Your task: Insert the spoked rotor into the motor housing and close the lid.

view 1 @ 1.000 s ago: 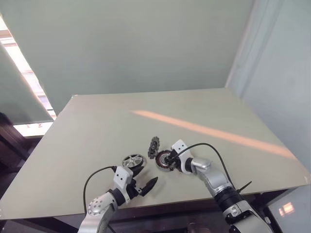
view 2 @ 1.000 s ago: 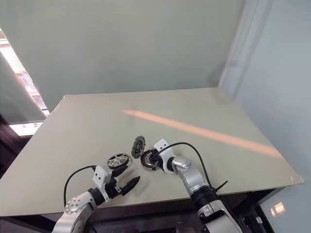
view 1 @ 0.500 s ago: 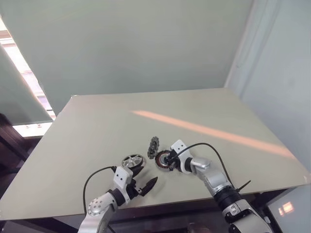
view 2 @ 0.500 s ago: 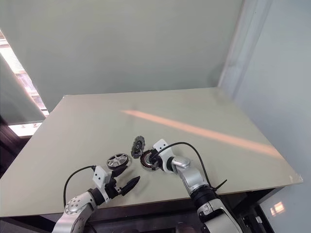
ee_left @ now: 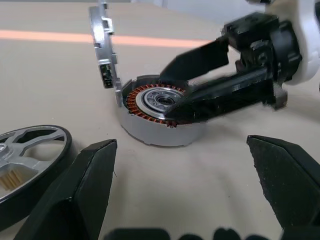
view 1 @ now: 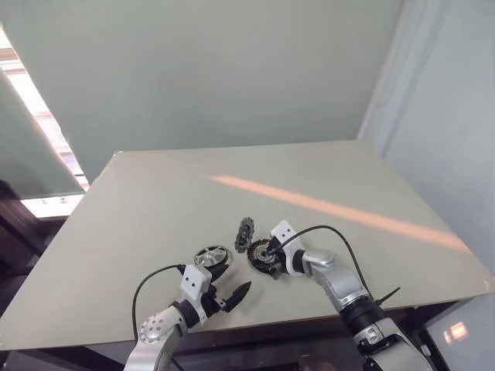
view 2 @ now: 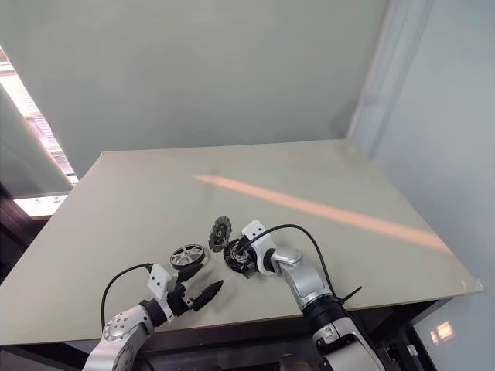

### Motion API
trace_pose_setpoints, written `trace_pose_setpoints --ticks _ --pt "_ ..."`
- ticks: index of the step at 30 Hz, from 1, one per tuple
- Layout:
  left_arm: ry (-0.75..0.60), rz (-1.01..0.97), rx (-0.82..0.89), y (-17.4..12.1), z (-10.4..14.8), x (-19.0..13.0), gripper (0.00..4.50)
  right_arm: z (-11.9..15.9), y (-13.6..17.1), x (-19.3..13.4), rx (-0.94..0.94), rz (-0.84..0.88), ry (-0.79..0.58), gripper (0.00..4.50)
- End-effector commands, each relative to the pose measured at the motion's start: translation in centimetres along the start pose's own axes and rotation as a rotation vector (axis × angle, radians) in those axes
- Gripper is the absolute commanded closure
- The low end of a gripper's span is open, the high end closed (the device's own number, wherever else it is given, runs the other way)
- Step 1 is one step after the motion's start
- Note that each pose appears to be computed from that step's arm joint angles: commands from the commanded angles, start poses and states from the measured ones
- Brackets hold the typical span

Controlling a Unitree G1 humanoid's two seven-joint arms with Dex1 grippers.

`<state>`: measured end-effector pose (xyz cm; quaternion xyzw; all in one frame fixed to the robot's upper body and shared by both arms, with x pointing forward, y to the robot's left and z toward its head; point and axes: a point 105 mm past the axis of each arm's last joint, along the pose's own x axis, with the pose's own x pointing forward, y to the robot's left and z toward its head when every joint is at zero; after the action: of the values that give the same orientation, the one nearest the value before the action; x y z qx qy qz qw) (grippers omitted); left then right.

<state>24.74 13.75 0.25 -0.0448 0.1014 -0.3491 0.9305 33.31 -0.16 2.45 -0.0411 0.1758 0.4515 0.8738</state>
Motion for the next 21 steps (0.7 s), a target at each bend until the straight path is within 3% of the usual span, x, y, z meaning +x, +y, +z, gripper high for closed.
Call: trace_pose_setpoints --ticks 1,10,14,21 --pt "-0.049 -0.006 0.047 0.1 1.6 0.2 0.0 3.0 0.0 -0.7 -0.017 0.004 -0.104 0.04" --pt "-0.05 0.008 0.043 0.5 1.6 0.0 0.0 4.2 -0.5 -2.2 -0.053 0.01 -0.144 0.04" --pt "-0.066 0.043 -0.009 0.7 1.5 -0.5 0.0 3.9 -0.4 -2.9 -0.137 0.035 -0.167 0.04" --pt "-0.06 0.069 -0.049 0.5 0.8 -1.4 0.0 2.6 -0.2 -3.3 -0.126 0.048 -0.152 0.04"
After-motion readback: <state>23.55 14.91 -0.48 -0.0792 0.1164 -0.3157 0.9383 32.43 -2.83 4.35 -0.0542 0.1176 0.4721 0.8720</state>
